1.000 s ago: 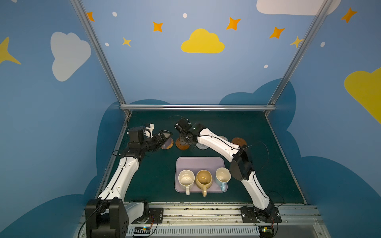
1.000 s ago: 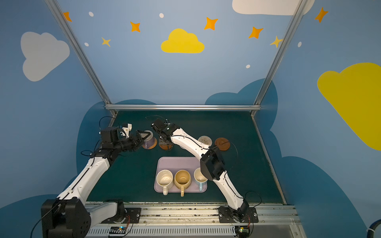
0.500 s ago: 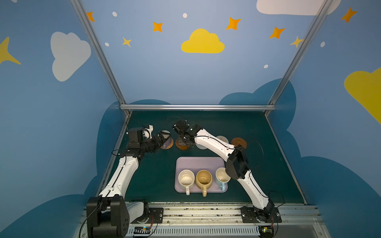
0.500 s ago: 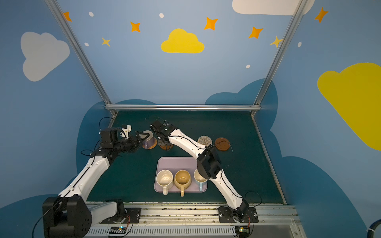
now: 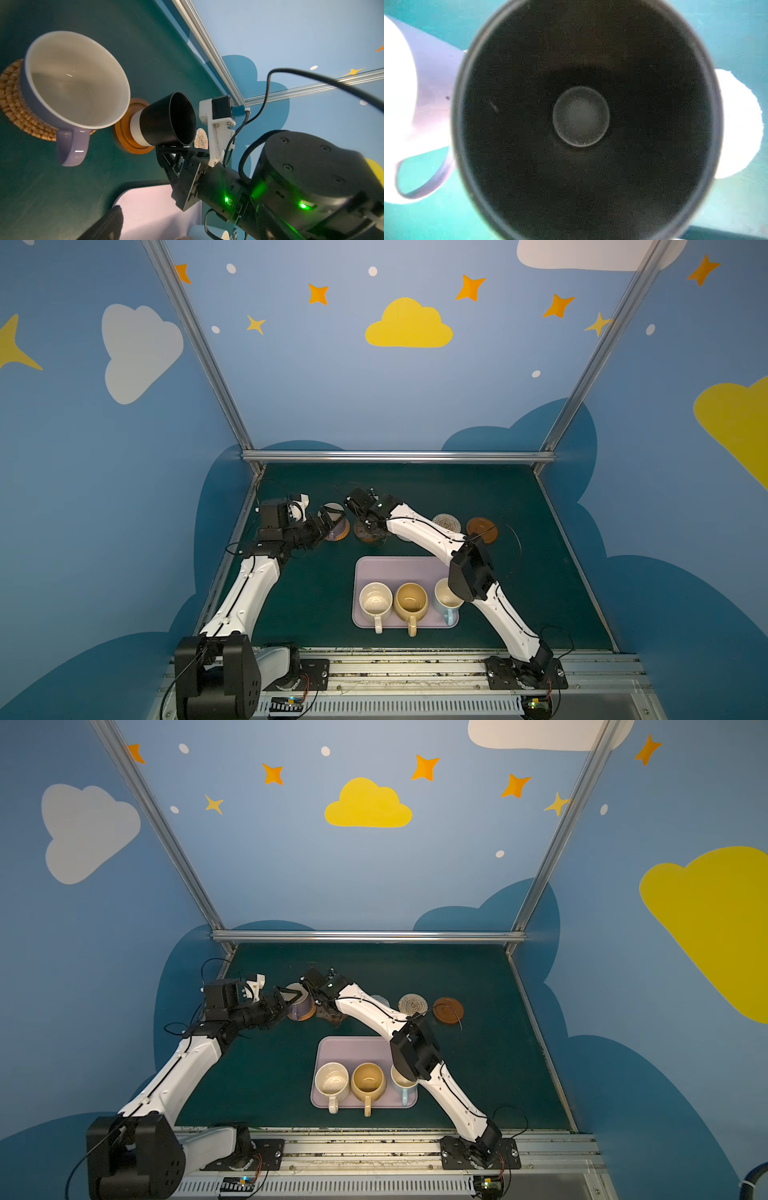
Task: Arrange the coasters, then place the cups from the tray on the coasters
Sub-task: 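Carry the black mug with the right gripper over the brown wooden coaster, then lower the black mug onto the brown wooden coaster with the right gripper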
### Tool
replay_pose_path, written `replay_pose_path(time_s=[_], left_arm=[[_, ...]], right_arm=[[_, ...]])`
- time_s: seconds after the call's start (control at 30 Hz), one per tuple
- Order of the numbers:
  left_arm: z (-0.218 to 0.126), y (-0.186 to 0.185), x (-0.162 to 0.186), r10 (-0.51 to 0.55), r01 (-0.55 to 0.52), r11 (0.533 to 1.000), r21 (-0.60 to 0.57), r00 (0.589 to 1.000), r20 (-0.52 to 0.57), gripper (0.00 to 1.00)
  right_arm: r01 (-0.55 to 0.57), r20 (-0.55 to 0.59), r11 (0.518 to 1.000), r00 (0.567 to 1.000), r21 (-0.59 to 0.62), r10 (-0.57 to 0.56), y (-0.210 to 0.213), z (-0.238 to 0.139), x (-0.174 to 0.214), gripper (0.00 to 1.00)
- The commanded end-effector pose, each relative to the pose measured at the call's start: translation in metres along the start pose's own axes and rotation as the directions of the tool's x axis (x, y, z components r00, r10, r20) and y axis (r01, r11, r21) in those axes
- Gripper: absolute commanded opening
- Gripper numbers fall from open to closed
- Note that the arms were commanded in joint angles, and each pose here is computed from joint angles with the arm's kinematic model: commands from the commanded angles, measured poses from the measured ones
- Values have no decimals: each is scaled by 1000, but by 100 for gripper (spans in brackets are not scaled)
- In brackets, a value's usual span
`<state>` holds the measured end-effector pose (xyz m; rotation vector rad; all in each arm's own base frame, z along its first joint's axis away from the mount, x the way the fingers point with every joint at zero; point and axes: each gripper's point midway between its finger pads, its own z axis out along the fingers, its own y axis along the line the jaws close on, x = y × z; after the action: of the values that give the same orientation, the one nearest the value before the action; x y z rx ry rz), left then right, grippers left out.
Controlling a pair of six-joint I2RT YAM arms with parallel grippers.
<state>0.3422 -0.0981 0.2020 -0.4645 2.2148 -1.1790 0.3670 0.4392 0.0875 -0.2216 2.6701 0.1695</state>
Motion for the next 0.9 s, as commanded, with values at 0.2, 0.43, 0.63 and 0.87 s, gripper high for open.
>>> replay_pose_path(time_s=[0.2,0.43,0.63,0.87], left_arm=[[-1,5,3,-3,3,1000,-14,1000,-1,99],[-1,5,3,-6,6,1000,-15,1000,-1,99],[-1,6,4,-7,7,1000,-16,1000,-1,99],[-1,5,3,-7,7,1000,-11,1000,0,99]], right_arm=[[-18,51,1000,999,-16,19,8,-11,-13,0],[-11,37,1000,999,-23,12,15,-8,-6,0],[-7,24,1000,1000,-9,8,12,-5,-1,0],[-12,4,1000,1000,-14,12,13,1,4,7]])
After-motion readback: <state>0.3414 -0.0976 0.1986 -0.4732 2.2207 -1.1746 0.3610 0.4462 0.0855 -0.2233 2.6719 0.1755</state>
